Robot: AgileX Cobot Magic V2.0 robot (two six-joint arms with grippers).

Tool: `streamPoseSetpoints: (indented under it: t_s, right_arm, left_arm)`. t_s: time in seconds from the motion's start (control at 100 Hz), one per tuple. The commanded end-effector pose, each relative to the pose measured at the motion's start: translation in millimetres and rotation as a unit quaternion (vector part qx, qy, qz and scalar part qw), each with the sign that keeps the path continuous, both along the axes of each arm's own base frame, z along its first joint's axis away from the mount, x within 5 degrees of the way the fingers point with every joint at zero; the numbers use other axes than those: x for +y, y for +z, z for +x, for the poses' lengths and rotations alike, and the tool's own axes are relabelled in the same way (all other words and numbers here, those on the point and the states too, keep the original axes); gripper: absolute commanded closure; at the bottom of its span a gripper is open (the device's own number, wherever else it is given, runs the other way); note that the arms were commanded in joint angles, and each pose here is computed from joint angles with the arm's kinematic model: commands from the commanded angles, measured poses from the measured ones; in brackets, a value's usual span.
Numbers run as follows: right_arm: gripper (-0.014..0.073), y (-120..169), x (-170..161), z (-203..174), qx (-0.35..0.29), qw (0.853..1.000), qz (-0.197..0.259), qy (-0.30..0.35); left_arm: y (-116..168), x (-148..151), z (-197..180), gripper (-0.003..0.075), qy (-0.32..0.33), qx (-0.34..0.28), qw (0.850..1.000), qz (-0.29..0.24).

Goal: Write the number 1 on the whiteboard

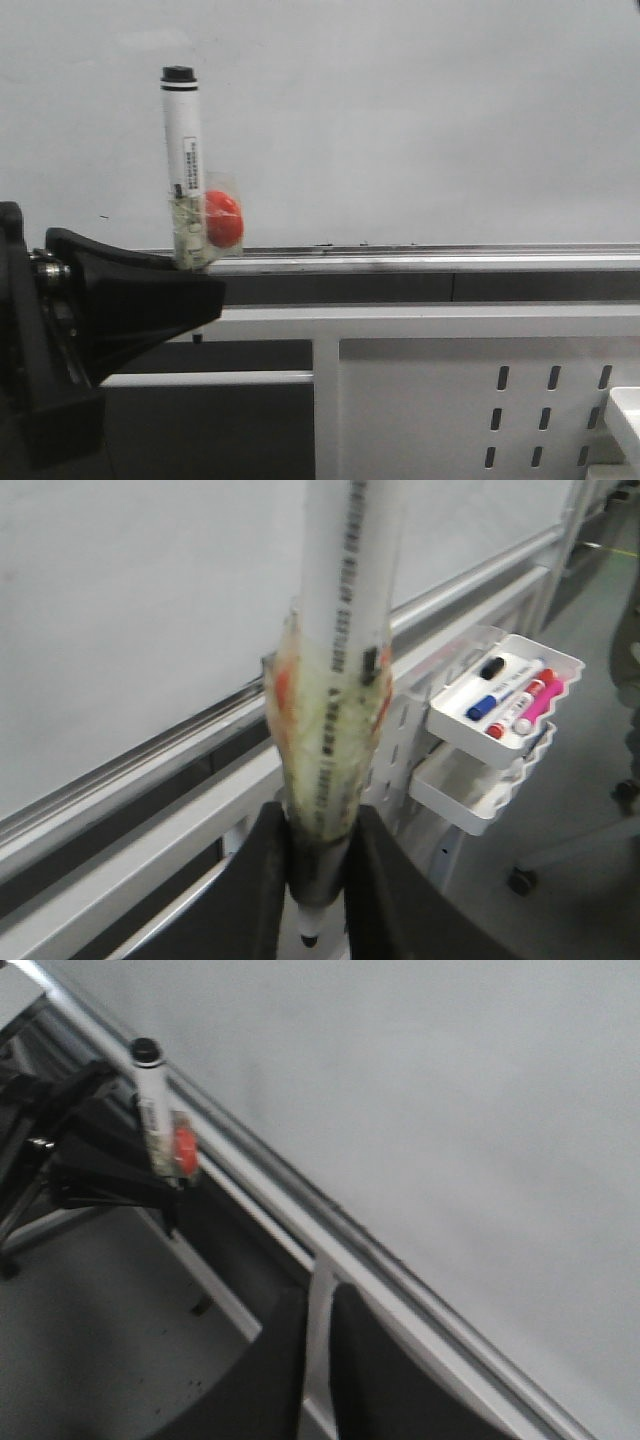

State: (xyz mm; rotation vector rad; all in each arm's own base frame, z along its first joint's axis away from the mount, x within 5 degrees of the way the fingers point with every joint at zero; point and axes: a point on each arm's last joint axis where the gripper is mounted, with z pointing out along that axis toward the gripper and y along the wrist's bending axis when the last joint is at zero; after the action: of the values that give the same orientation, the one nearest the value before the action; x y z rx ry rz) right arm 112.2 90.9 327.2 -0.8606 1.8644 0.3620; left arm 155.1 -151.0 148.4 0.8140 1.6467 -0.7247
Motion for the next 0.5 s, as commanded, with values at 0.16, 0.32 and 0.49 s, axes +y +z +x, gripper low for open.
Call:
streamPoseSetpoints:
  t_s: [0.16, 0.32, 0.49]
  right_arm:
    - [0.0216, -20, 53, 22, 0.008, 0.993, -0.081, 0.091]
    - [0.0216, -35, 77, 35, -0.015, 0.988, -0.101, 0.114]
    - [0.0216, -35, 85, 43, -0.044, 0.99, -0.079, 0.111]
  left_arm:
    - [14, -17, -3, 0.074, -0.109, -0.05, 0.991, 0.055]
    - [24, -16, -2, 0.074, -0.145, -0.089, 0.971, 0.166]
    - [40, -11, -4, 0.074, -0.133, -0.121, 0.967, 0.181]
